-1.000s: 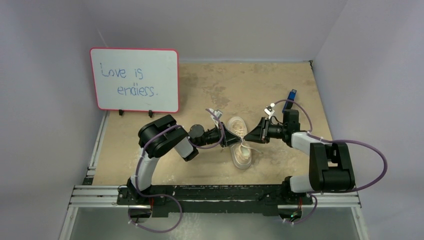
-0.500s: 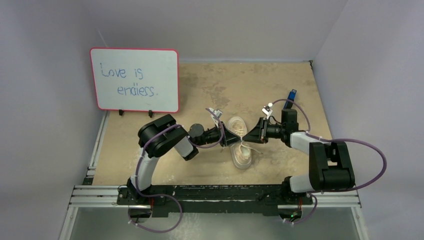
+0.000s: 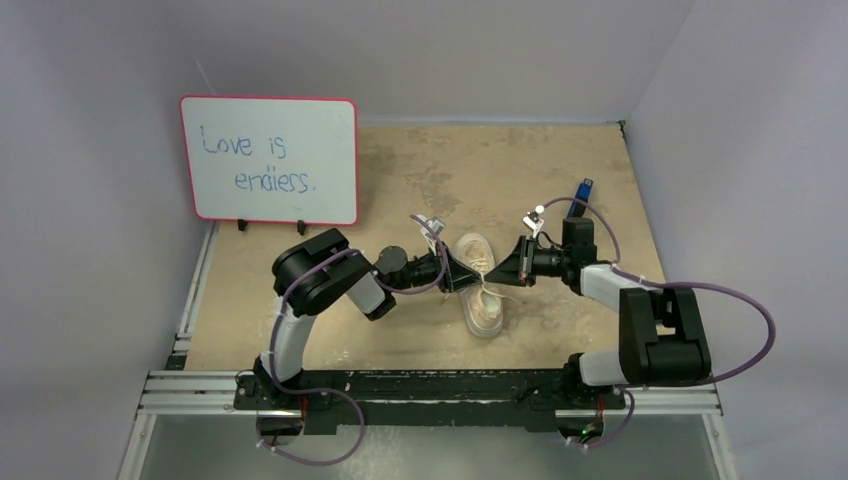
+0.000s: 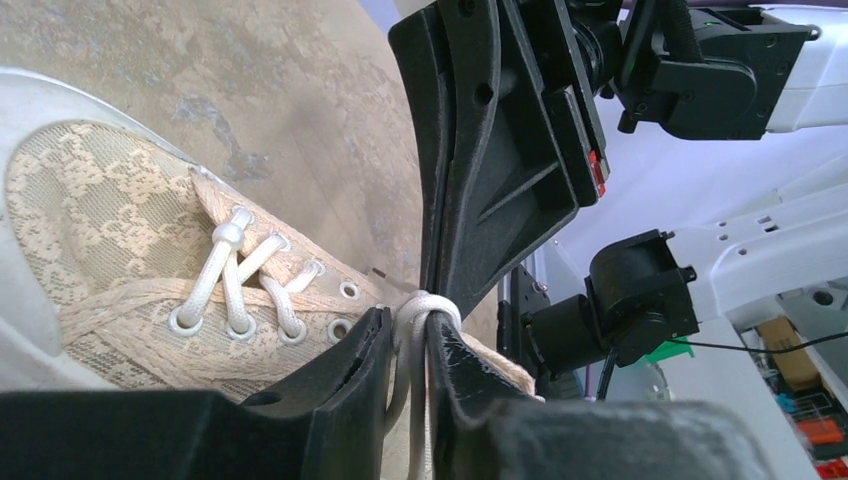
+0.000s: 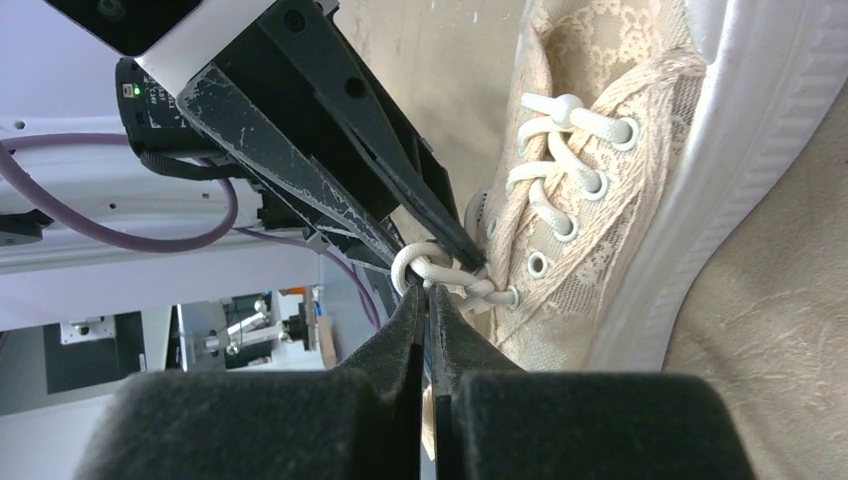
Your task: Tie the shoes
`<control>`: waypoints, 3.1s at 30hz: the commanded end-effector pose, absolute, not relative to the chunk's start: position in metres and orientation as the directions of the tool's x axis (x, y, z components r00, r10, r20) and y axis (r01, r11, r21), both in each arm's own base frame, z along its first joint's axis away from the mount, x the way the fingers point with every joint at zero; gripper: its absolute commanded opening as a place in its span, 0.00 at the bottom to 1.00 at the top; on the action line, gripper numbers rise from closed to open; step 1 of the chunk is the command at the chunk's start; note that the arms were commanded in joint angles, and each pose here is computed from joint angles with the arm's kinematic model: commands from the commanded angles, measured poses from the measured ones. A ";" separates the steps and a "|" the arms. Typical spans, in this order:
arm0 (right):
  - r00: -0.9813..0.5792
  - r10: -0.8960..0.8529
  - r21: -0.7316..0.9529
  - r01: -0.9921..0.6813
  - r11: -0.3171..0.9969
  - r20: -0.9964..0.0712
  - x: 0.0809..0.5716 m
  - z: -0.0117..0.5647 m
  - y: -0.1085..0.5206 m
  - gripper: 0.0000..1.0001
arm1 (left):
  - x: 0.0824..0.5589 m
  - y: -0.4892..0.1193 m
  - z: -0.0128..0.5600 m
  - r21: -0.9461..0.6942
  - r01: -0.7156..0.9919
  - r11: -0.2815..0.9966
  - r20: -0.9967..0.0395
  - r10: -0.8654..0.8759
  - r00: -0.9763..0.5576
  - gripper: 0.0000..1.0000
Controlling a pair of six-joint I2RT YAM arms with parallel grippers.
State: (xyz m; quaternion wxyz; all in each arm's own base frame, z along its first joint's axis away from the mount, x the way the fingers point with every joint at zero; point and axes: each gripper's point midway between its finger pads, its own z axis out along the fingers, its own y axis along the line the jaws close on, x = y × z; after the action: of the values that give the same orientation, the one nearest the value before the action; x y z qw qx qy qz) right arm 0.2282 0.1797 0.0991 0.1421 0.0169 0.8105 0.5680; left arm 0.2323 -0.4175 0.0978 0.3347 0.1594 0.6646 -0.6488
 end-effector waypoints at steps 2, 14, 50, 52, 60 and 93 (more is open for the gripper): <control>-0.953 0.150 0.915 -0.199 0.352 -0.265 0.227 0.112 0.182 0.00 | 0.233 -0.410 0.135 -0.655 0.747 0.113 -0.746 -0.249 -0.617 0.28; -0.949 0.150 0.907 -0.208 0.366 -0.278 0.229 0.112 0.179 0.00 | 0.230 -0.388 0.114 -0.578 0.776 0.253 -0.813 -0.106 -0.572 0.67; -0.910 0.257 0.858 -0.170 0.485 -0.325 0.281 0.122 0.166 0.00 | 0.177 -0.396 0.093 -0.577 0.758 0.303 -0.784 0.054 -0.618 0.00; -0.905 0.270 0.850 -0.160 0.502 -0.330 0.286 0.120 0.164 0.00 | 0.177 -0.392 0.088 -0.570 0.752 0.331 -0.779 0.072 -0.623 0.00; -0.891 0.324 0.832 -0.099 0.546 -0.318 0.305 0.110 0.152 0.00 | 0.168 -0.375 0.076 -0.552 0.741 0.382 -0.760 0.135 -0.636 0.00; -0.877 0.286 0.709 -0.085 0.700 -0.387 0.322 0.113 0.121 0.29 | 0.145 -0.359 0.057 -0.534 0.734 0.420 -0.729 0.211 -0.651 0.00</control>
State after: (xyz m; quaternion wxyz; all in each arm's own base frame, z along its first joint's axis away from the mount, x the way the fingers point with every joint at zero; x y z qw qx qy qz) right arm 0.3311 0.1159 0.0930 0.2434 0.1263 0.8561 0.4381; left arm 0.1461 -0.3507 0.0497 0.2904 0.2834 0.7993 -0.4432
